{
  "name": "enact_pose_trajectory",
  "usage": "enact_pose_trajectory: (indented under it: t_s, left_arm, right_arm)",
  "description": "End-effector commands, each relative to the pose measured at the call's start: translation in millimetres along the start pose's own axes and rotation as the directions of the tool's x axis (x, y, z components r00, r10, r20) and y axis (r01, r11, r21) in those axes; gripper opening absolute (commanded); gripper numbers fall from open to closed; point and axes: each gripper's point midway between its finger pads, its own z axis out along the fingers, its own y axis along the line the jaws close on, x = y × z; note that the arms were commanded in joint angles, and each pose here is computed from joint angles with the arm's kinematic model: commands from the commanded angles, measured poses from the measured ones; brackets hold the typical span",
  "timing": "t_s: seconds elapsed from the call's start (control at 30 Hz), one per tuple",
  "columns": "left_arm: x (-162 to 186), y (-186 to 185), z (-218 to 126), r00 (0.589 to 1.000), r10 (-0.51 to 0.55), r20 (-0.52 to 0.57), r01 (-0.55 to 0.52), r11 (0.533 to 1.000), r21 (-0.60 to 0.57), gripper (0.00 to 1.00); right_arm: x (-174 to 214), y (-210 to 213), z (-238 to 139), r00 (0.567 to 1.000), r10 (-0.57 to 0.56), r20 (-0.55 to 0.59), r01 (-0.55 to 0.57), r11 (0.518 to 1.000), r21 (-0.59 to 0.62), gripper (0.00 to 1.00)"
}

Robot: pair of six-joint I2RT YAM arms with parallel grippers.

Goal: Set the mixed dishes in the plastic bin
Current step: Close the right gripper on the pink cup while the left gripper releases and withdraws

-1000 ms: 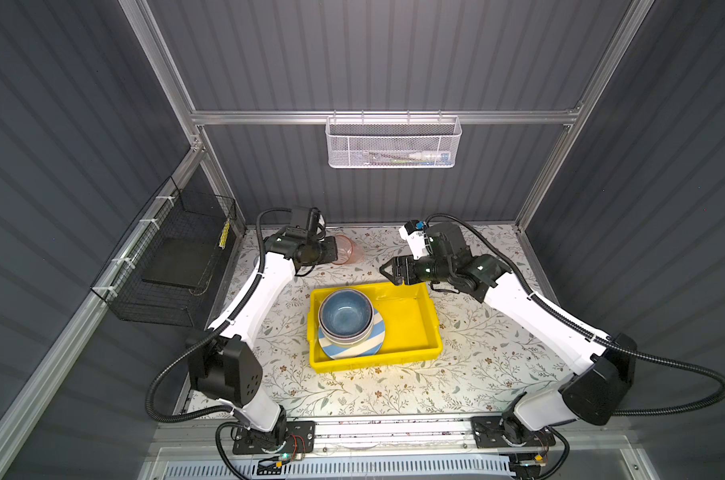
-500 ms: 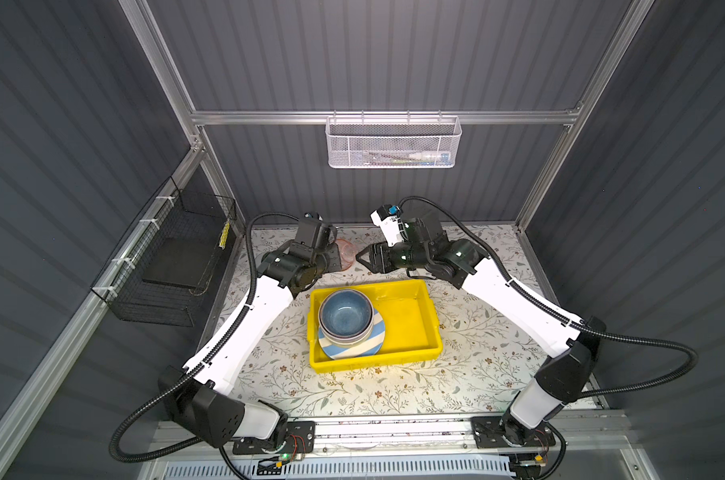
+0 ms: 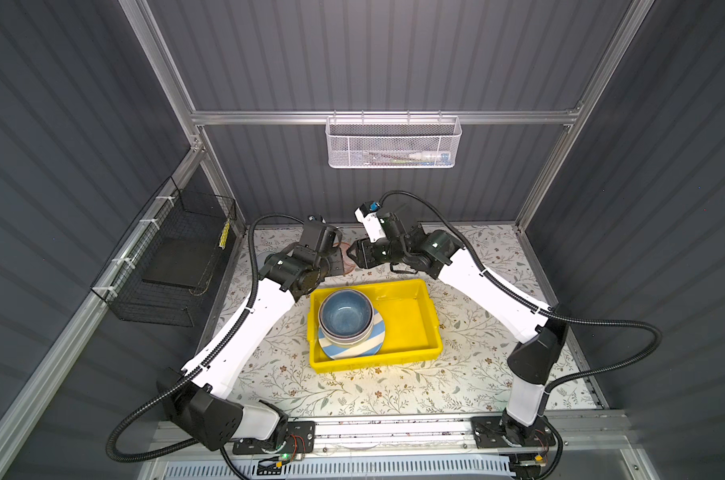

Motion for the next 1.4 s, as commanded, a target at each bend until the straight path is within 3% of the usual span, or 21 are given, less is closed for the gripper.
enact_pose_trajectory:
  t_s: [0.0, 0.2, 0.53, 0.77, 0.9, 1.37]
  left_arm:
    - [-13, -1, -19, 0.998, 0.011, 0.056, -0.012, 1.0, 0.013, 0.0]
    - [-16, -2, -25, 0.996, 0.031, 0.078, -0.034, 0.999, 0.034, 0.0]
    - [-17, -13, -27, 0.995, 0.041, 0.089, -0.049, 0.994, 0.098, 0.04]
    - [-18, -25, -27, 0.996, 0.048, 0.079, -0.06, 0.986, 0.158, 0.09]
    - [-18, -34, -30, 0.996, 0.053, 0.075, -0.067, 0.976, 0.207, 0.16]
    - [-6, -39, -35, 0.996, 0.09, 0.017, -0.091, 0.965, 0.245, 0.23]
  right_arm:
    - [9, -8, 4, 0.996, -0.076, -0.045, 0.08, 0.99, 0.113, 0.47]
    - [8, -17, 9, 0.996, -0.076, -0.036, 0.082, 0.979, 0.189, 0.34]
    - [8, -20, 10, 0.995, -0.09, -0.035, 0.095, 0.973, 0.21, 0.16]
    - [4, -21, 7, 0.995, -0.098, -0.023, 0.101, 0.971, 0.218, 0.1]
    - [3, -22, 6, 0.994, -0.105, -0.02, 0.107, 0.969, 0.224, 0.08]
    - [0, -33, -12, 0.994, -0.107, 0.011, 0.101, 0.963, 0.251, 0.02]
